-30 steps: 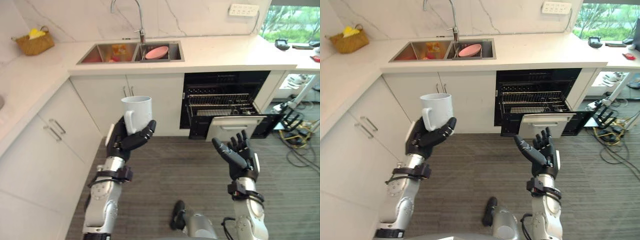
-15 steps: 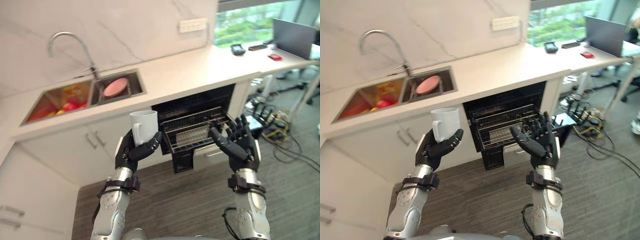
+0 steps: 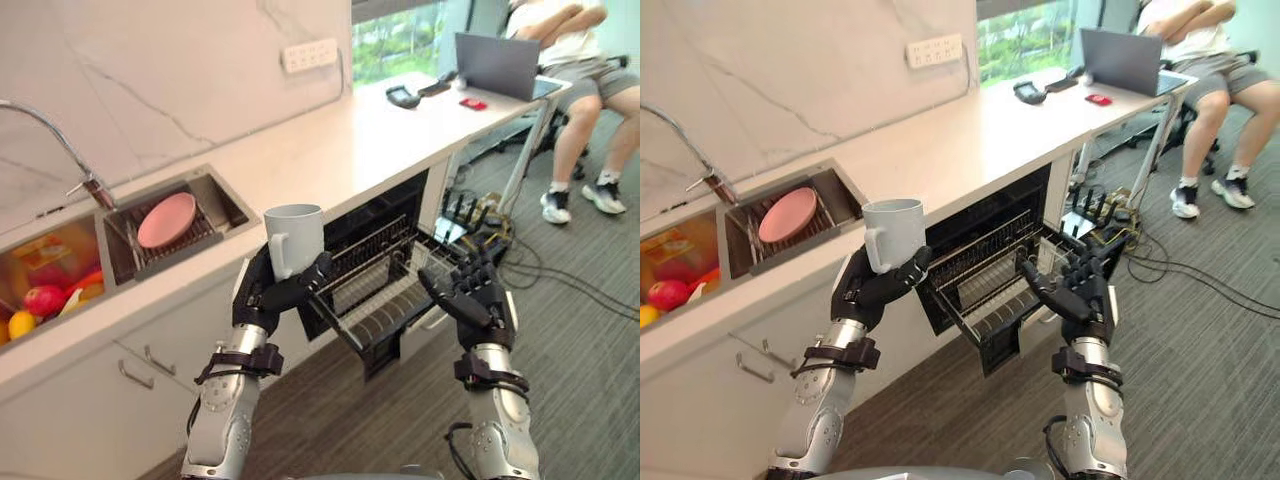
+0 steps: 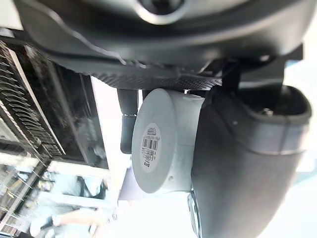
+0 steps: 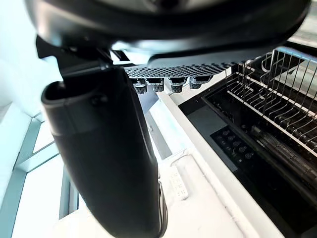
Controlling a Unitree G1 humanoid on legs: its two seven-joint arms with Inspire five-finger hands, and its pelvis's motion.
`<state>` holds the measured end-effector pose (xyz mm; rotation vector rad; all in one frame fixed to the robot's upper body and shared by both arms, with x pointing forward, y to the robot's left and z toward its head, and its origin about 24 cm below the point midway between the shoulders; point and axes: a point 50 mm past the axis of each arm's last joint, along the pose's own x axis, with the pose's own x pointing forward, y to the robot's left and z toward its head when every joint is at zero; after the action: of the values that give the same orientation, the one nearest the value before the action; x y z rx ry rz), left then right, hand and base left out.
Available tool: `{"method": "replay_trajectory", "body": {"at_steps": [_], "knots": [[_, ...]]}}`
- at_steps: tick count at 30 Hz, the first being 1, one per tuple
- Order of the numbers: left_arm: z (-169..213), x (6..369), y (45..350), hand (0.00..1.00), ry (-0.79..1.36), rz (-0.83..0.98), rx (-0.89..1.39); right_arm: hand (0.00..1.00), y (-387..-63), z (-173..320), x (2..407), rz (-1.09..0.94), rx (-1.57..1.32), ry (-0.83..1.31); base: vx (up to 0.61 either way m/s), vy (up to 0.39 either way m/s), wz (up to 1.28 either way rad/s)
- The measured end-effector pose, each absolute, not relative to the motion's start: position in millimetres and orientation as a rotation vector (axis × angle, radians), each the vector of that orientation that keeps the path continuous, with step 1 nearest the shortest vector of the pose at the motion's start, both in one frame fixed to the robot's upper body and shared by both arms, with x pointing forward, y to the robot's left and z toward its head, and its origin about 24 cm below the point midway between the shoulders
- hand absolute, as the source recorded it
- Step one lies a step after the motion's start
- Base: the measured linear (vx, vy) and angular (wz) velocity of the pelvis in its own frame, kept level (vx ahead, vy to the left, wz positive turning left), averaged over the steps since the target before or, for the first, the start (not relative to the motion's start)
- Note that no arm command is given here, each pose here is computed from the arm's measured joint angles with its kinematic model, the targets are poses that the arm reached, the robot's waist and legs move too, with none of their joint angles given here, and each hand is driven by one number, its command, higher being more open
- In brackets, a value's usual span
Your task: Walk over to the sink, pick up the cup, carry it to the dishwasher, place the cup inside the dishwasher, then close the dishwasher door
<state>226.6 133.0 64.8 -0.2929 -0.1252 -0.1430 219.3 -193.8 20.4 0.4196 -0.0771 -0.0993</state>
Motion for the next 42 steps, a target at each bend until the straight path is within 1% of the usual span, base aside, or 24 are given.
{"method": "replay_trajectory", "body": {"at_steps": [3, 6, 11, 15, 19, 23, 24, 28, 31, 33, 37, 42], "knots": [[69.3, 233.2, 133.9, 0.00, -0.137, -0.119, -0.283, 1.00, -182.6, 22.6, 224.0, -0.017, 0.431, -0.070, 0.03, 0.054, -0.59], [66.8, 234.5, 138.1, 0.00, -0.124, -0.096, -0.274, 1.00, -182.8, 23.8, 224.1, -0.001, 0.430, -0.064, 0.02, -0.082, -0.29], [65.2, 234.7, 131.3, 0.00, -0.115, -0.095, -0.302, 1.00, -192.7, 26.9, 221.7, -0.002, 0.401, -0.062, 0.03, -0.035, -0.12], [64.4, 234.3, 129.8, 0.00, -0.113, -0.106, -0.303, 1.00, -189.2, 32.5, 220.3, 0.023, 0.410, -0.089, -0.05, -0.008, 0.16], [51.1, 228.8, 131.5, 0.00, -0.065, -0.091, -0.299, 1.00, -181.4, 32.8, 218.6, 0.054, 0.442, -0.088, 0.00, 0.000, 0.34], [33.0, 222.3, 126.6, 0.00, 0.016, -0.085, -0.307, 1.00, -183.4, 31.8, 215.8, 0.062, 0.439, -0.086, 0.13, 0.042, 0.14], [27.6, 220.4, 123.0, 0.00, 0.042, -0.095, -0.309, 1.00, -186.1, 33.6, 216.0, 0.062, 0.434, -0.101, 0.18, 0.139, -0.21], [32.4, 219.0, 108.7, 0.00, 0.030, -0.143, -0.328, 1.00, -193.4, 37.5, 215.8, 0.052, 0.410, -0.124, 0.13, 0.249, -0.26], [34.8, 215.2, 109.5, 0.00, 0.021, -0.127, -0.340, 1.00, -196.6, 35.7, 215.9, 0.065, 0.381, -0.105, 0.13, 0.425, -0.60], [31.6, 212.7, 115.4, 0.00, 0.036, -0.121, -0.316, 1.00, -189.4, 26.2, 214.0, 0.062, 0.412, -0.067, 0.15, 0.449, -0.49], [36.7, 217.7, 124.8, 0.00, 0.009, -0.100, -0.294, 1.00, -173.7, 24.3, 215.6, 0.084, 0.464, -0.059, 0.09, 0.288, -0.14], [53.2, 218.7, 129.2, 0.00, -0.062, -0.116, -0.299, 1.00, -165.9, 23.4, 216.2, 0.068, 0.520, -0.064, 0.01, 0.132, -0.18]]}}
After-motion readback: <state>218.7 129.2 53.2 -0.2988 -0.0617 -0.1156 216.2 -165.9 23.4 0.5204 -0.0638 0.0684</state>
